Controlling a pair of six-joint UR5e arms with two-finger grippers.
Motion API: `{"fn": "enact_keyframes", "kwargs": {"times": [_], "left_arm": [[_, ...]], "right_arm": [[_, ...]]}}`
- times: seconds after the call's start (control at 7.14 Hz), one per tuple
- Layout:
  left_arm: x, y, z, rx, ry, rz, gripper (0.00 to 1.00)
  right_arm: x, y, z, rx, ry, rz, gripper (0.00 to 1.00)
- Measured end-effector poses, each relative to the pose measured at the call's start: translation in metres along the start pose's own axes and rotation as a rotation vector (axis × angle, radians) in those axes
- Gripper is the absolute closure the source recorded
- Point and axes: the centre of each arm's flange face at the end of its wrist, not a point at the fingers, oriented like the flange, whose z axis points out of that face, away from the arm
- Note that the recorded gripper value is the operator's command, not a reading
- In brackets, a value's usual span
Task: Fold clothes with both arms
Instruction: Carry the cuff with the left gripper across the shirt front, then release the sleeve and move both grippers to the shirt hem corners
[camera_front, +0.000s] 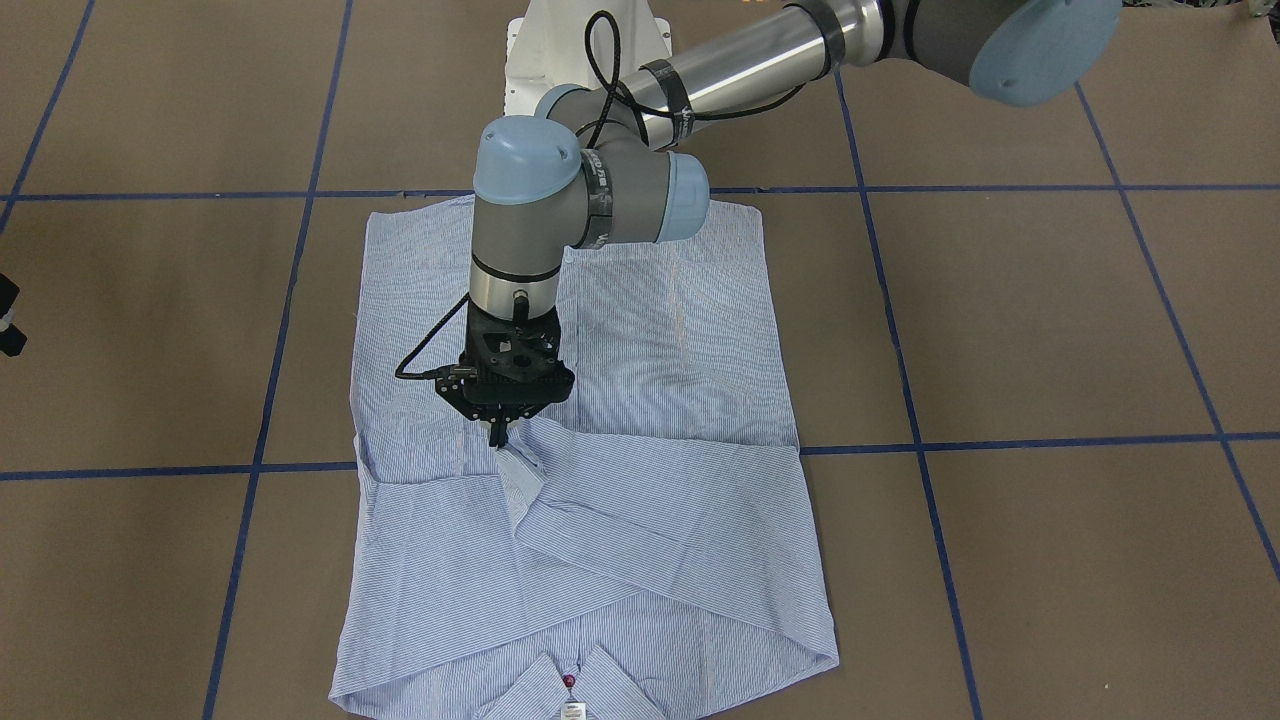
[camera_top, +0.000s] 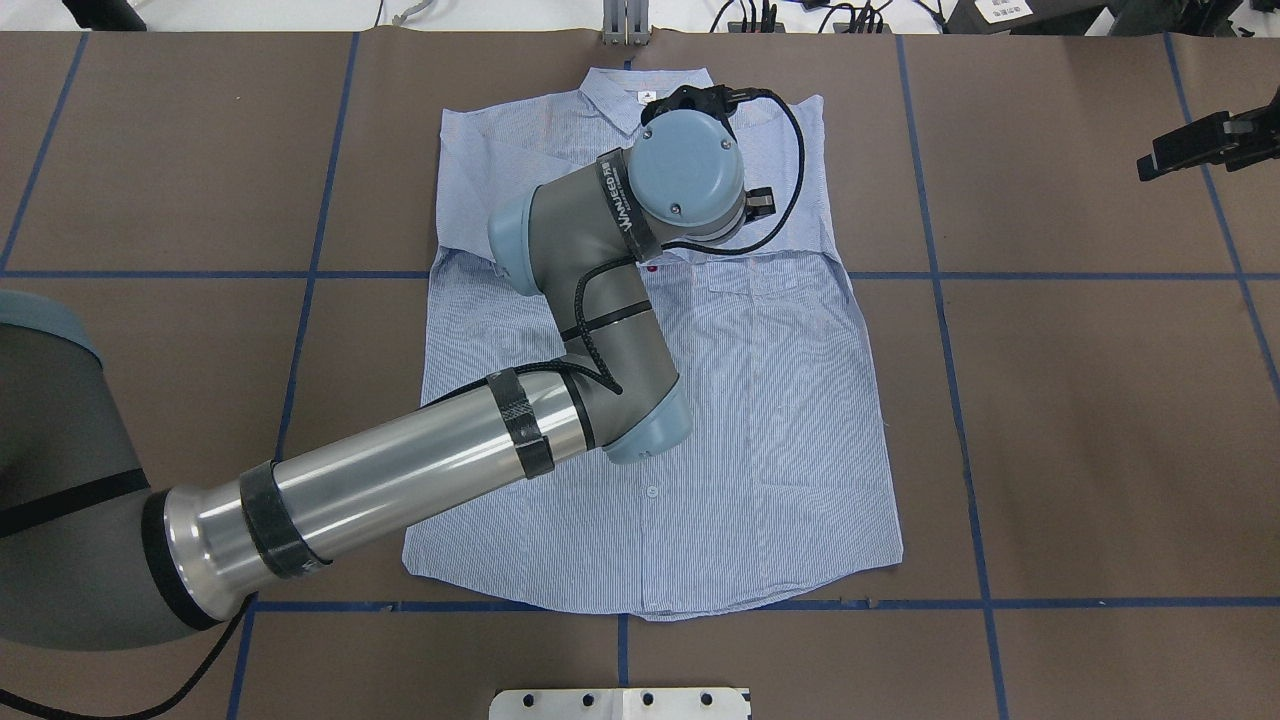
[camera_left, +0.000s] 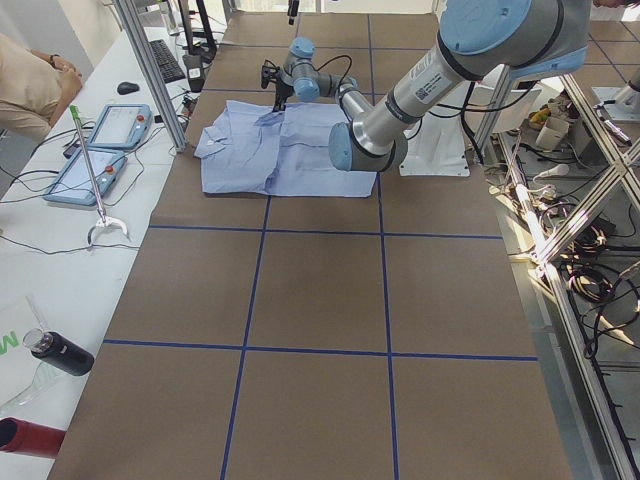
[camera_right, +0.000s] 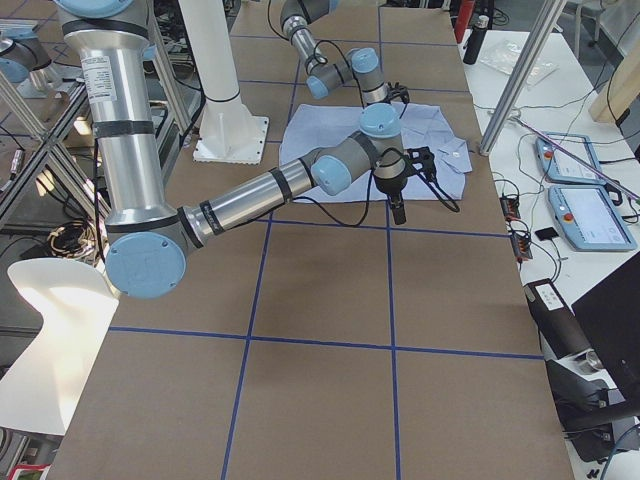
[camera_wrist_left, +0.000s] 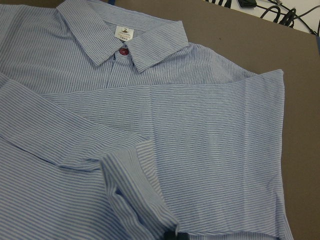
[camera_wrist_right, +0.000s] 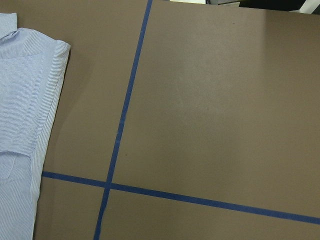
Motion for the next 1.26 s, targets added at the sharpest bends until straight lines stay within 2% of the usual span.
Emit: {"fn": "enact_keyframes", "kwargs": {"times": [0.14,0.28,0.84,1.12,1.26], "left_arm": [[0.007,0.003,0.001,0.001,0.002,0.002,0.09],[0.011,0.006,0.001,0.000,0.008,0.013,0.00],[0.023,0.015,-0.009,-0.004,0.049,0.122,0.00],[0.014,0.015,-0.040,-0.026,0.038,0.250,0.00],[-0.006,0.015,-0.064,-0.050,0.068,0.290,0.00]], "right_arm": [[0.000,0.000,0.000,0.000,0.000,0.001,0.00],[0.000,0.000,0.000,0.000,0.000,0.001,0.00],[-0.007,-0.001,-0.005,0.011,-0.009,0.031,0.00],[-0.041,0.005,-0.010,0.028,-0.031,0.084,0.00],[-0.074,0.018,-0.009,0.040,-0.038,0.121,0.00]]}}
